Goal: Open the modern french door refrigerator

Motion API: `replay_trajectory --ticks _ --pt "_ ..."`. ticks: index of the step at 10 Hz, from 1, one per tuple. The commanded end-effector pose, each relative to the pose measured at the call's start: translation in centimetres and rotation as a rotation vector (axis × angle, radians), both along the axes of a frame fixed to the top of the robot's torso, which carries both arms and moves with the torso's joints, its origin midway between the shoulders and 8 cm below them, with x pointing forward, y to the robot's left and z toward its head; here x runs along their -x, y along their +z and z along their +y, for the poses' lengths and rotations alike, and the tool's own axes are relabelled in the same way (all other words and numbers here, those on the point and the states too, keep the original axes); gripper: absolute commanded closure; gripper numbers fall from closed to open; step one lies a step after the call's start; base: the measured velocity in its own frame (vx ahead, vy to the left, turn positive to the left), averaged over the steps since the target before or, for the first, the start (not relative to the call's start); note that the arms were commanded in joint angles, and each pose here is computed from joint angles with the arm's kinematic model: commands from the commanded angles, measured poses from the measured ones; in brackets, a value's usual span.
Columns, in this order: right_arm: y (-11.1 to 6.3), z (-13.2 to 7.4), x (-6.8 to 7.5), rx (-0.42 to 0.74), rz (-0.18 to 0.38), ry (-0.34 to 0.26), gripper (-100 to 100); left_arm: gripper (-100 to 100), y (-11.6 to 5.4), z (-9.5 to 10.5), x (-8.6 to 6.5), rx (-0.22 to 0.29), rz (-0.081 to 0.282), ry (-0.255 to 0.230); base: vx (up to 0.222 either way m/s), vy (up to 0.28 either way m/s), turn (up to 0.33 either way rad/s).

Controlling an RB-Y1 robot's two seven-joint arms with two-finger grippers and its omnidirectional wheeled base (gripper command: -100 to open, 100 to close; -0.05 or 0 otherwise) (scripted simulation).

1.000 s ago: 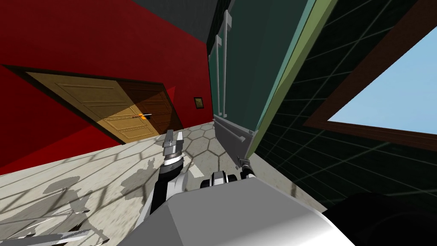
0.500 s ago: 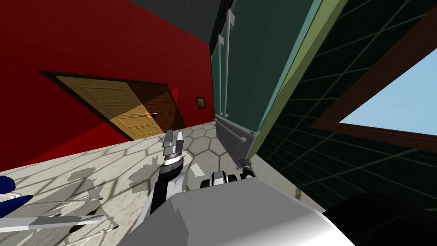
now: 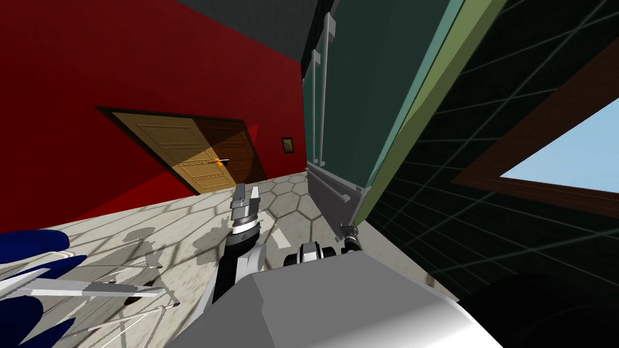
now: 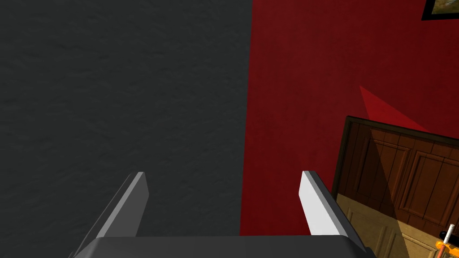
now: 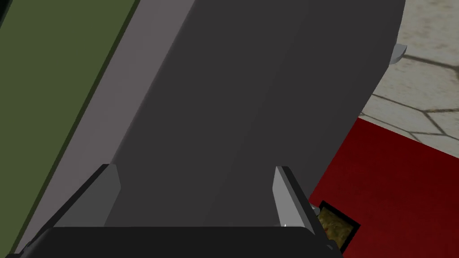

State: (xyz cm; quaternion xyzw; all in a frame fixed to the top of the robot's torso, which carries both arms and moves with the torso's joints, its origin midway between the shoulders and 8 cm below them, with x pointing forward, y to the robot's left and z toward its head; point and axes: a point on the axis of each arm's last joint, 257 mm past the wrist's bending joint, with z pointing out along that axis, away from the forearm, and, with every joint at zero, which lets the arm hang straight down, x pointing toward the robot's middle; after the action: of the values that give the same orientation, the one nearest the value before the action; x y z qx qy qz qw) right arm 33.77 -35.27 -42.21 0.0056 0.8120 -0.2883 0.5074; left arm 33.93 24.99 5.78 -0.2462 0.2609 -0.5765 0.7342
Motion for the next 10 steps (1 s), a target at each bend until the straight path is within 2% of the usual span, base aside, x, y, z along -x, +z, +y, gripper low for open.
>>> replay_trajectory --ticks 1,5,10 --pt "0.5 -0.6 0.3 0.103 0.003 0.006 -100 0 0.0 0.0 0.0 0.0 0.0 0.0 -0.007 -0.025 0.135" --pt "1.9 -1.2 0.2 0.284 -0.008 0.032 -100 0 0.0 0.0 0.0 0.0 0.0 0.0 -0.007 -0.047 0.119" --pt "4.8 -1.2 -0.2 0.496 -0.062 0.076 -100 0 0.0 0.0 0.0 0.0 0.0 0.0 -0.002 -0.054 0.106"
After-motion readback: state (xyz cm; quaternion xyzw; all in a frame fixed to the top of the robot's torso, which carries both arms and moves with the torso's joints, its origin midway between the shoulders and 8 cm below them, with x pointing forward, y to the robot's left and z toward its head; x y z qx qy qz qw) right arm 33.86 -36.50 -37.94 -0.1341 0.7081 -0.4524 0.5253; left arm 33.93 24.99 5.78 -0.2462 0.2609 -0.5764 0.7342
